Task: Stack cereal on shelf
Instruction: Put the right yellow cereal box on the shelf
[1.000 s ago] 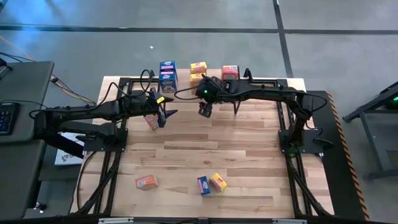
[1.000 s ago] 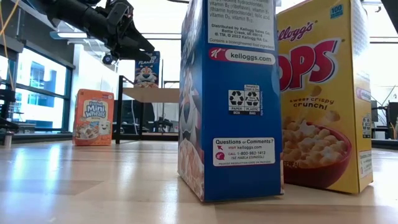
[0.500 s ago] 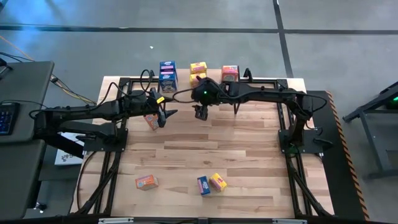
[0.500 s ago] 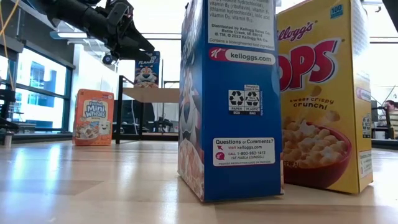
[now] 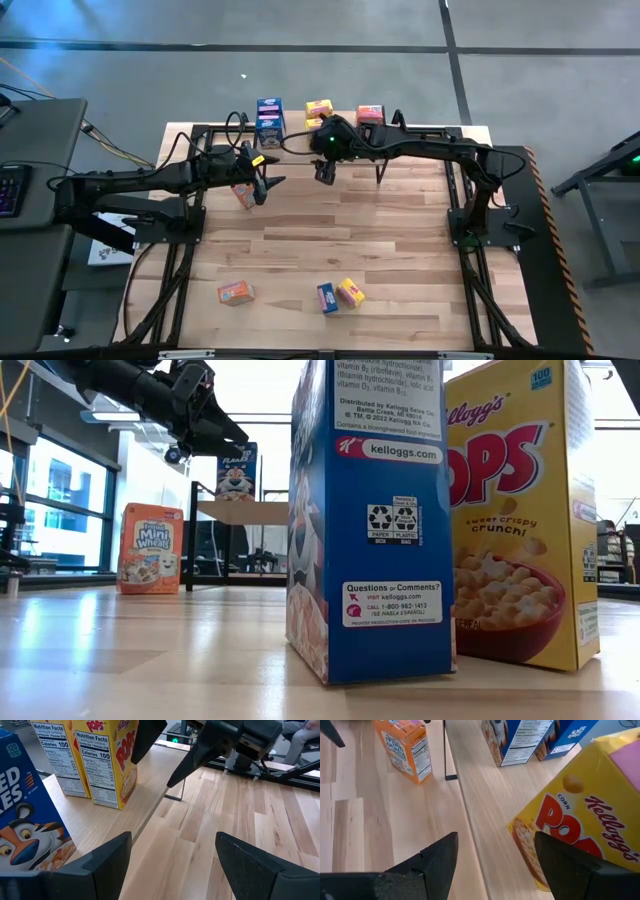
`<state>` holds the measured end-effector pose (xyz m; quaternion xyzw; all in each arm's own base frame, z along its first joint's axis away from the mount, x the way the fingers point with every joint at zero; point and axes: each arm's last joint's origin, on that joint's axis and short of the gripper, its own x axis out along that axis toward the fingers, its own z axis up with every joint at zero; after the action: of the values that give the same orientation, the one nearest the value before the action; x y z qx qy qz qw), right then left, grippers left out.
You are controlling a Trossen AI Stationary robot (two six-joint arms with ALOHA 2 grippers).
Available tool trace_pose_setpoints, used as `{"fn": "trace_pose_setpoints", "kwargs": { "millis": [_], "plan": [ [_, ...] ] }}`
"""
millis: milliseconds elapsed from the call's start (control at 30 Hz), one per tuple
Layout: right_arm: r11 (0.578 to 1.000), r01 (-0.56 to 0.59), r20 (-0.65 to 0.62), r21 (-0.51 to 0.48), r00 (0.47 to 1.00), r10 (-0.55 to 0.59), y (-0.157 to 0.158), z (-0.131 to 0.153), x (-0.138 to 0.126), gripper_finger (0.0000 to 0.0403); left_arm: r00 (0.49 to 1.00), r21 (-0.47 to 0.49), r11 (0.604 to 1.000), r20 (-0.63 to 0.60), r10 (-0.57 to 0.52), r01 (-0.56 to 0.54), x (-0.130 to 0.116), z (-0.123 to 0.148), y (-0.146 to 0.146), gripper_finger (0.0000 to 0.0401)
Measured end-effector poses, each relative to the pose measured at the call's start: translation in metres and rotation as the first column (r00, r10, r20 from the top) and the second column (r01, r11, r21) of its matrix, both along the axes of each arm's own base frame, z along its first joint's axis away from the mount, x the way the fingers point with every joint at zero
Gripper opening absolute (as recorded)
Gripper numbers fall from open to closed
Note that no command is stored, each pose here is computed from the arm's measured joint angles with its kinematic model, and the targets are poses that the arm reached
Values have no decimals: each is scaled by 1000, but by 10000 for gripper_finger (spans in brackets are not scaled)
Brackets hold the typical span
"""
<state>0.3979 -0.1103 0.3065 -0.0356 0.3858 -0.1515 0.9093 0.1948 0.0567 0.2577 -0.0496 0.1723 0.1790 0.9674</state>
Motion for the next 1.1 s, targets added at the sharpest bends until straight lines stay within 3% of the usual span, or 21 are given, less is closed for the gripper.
{"fn": "trace_pose_setpoints", "kwargs": {
  "millis": [1100],
  "plan": [
    [997, 50, 77, -57, 996, -45, -3, 6, 5, 256, 1000, 0, 1000, 0, 0, 0, 0, 0, 0, 280]
  ]
}}
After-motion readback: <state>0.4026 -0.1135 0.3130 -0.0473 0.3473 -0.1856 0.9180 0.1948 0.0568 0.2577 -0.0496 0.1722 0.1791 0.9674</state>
